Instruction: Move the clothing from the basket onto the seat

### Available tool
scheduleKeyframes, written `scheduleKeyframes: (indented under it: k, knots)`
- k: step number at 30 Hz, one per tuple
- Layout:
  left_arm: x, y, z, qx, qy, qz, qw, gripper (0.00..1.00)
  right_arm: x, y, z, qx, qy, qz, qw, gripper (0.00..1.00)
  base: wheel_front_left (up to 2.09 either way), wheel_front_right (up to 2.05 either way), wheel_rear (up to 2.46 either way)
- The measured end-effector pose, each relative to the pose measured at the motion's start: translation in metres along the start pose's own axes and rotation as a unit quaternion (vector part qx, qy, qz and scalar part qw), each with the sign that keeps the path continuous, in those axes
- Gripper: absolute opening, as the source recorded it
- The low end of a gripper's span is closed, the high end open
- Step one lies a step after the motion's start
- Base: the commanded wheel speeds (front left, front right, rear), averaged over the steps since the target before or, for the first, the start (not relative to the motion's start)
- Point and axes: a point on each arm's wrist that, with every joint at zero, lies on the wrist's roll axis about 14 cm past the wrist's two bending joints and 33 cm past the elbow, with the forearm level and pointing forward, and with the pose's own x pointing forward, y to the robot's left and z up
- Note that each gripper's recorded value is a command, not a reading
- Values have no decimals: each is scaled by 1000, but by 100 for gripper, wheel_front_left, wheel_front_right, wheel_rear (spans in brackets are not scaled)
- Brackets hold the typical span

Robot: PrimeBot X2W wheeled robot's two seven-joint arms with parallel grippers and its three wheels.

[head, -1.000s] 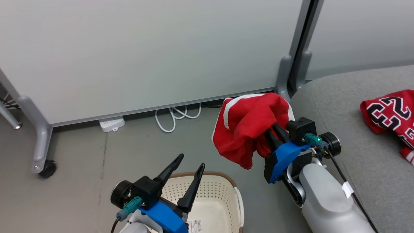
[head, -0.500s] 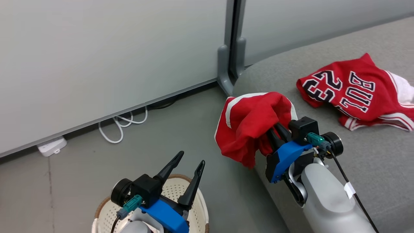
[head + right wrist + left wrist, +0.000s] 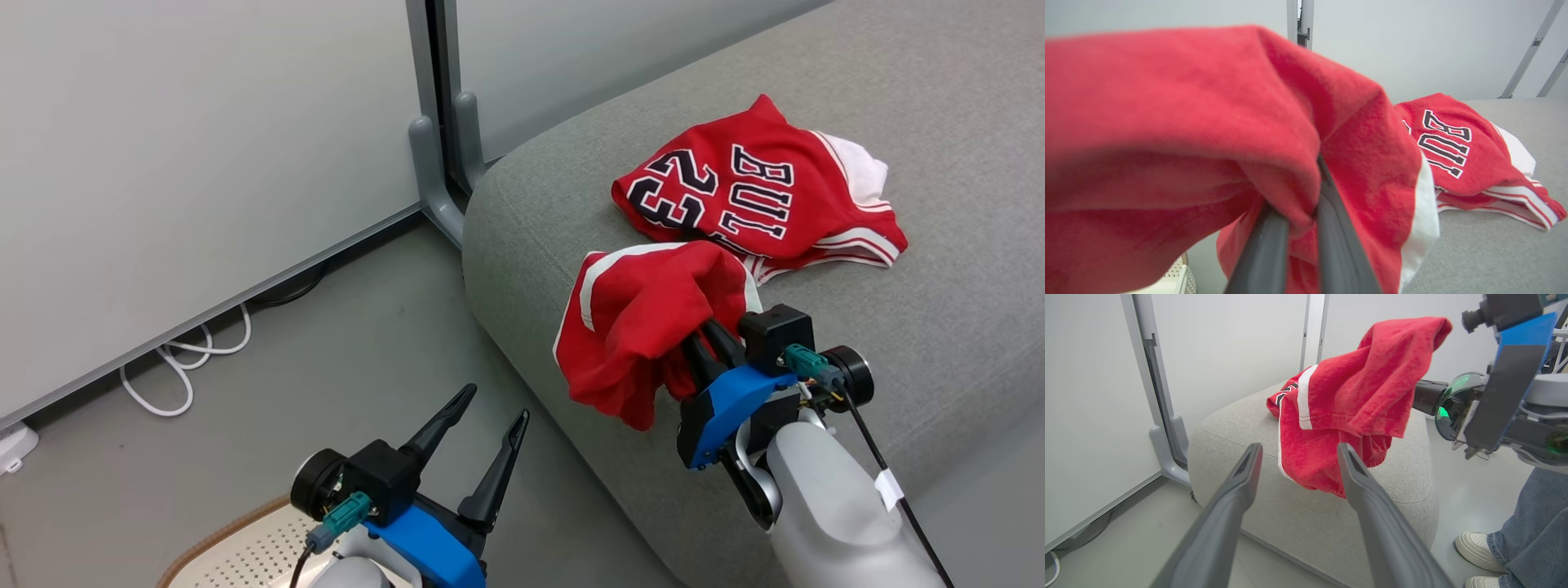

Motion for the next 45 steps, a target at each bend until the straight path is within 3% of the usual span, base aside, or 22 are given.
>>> scheduleKeyframes:
  k: [15, 23, 28, 32, 38, 45]
  knots:
    - [8, -3, -8, -3, 8, -20, 1000, 100, 2, -9, -6, 6, 11, -15, 1000, 0, 0, 0, 0]
    - [20, 24, -14, 1, 2, -25, 1000, 100, 50, -101, 72, -80, -33, -92, 992, 0, 0, 0, 0]
    - [27, 49, -24, 0, -1, -25, 1000, 100, 75, -158, 119, -97, -70, -157, 980, 0, 0, 0, 0]
    - [31, 75, -34, 6, -5, -23, 1000, 100, 92, -194, 135, -107, -88, -202, 970, 0, 0, 0, 0]
    - [31, 116, -59, -2, -1, -5, 1000, 100, 125, -214, 97, -90, -72, -237, 965, 0, 0, 0, 0]
    - [14, 149, -107, -24, 31, 28, 999, 100, 155, -205, 0, -88, 13, -236, 968, 0, 0, 0, 0]
